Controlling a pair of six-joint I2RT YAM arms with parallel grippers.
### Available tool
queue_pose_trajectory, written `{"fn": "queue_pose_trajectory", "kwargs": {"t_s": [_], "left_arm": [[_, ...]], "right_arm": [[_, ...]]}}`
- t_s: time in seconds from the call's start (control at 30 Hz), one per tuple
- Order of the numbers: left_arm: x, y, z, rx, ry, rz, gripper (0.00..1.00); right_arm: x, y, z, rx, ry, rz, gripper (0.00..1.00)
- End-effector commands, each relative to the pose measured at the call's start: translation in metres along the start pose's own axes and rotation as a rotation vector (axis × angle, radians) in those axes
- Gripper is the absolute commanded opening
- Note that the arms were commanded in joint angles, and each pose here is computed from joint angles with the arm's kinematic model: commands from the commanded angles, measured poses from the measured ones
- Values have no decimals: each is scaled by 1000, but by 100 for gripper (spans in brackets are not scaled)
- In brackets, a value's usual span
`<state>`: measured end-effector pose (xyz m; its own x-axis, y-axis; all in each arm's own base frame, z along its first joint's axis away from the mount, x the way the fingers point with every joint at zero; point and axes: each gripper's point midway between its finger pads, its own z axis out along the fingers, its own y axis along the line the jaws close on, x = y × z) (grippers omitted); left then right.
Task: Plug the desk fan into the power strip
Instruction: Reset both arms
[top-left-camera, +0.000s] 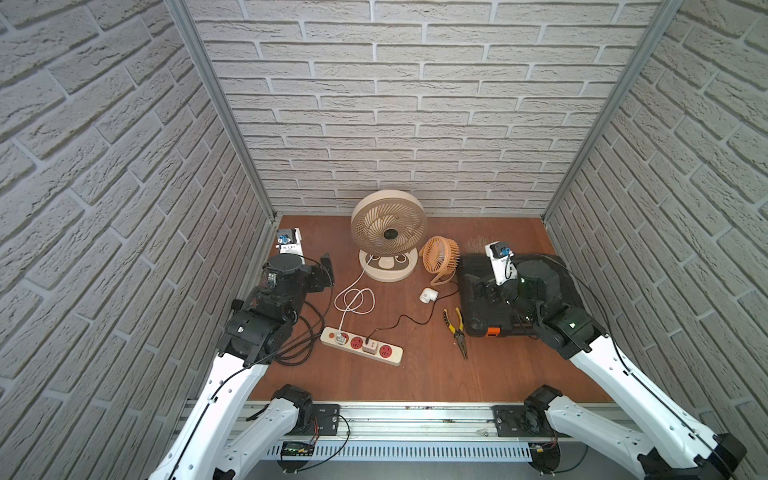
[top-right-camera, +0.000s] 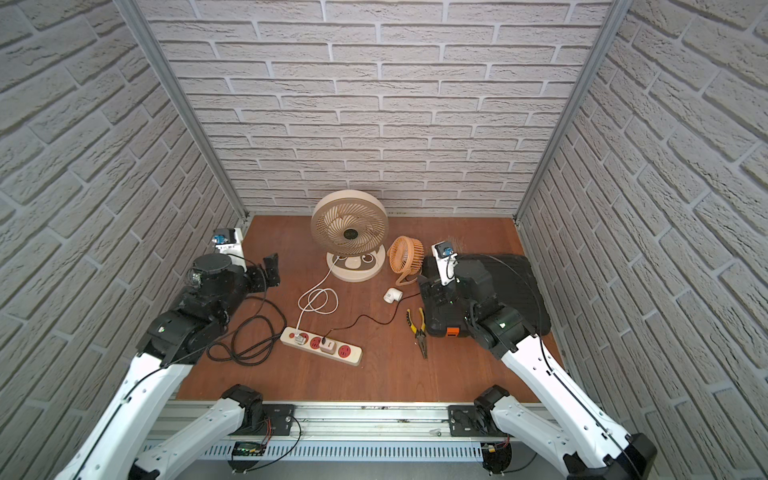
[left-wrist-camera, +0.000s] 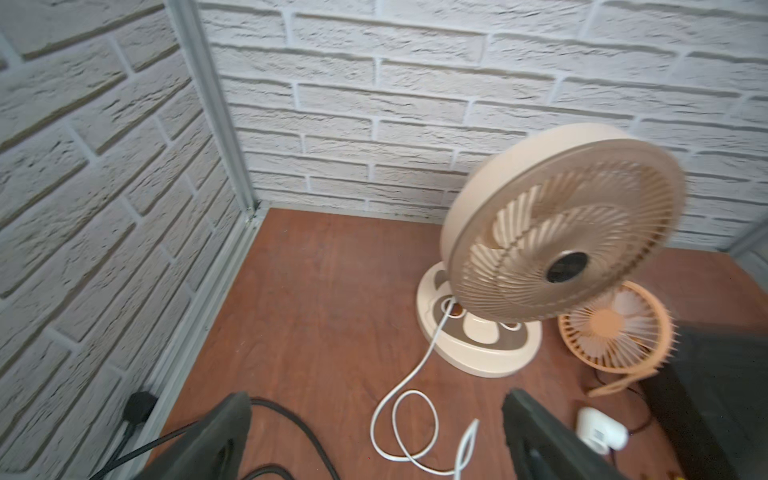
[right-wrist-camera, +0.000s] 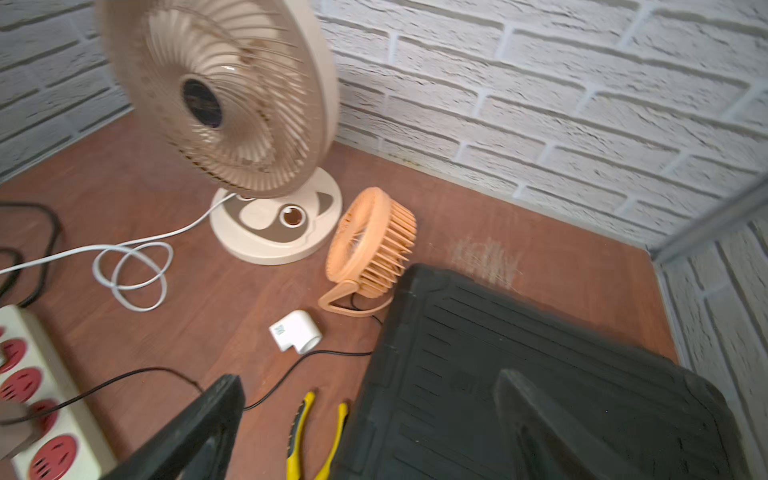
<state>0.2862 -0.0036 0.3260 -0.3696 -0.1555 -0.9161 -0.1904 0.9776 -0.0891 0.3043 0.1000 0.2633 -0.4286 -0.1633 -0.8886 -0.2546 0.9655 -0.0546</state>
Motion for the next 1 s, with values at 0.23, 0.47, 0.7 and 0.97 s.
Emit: {"fn": "queue_pose_trajectory", "kwargs": {"t_s": [0.23,0.47,0.7,0.97], "left_arm": [[59,56,75,-56,12,-89,98],[114,71,110,-88,17,24,98],[165,74,139,-78,79,101,98],[164,58,179,22,88,97,98]], "right_arm": [[76,-96,34,201,-107,272,99],[130,-137,36,354,-127,389,99],[143,-144,53,378,-128,389,99],[130,-139,81,298,-184,366,99]]}}
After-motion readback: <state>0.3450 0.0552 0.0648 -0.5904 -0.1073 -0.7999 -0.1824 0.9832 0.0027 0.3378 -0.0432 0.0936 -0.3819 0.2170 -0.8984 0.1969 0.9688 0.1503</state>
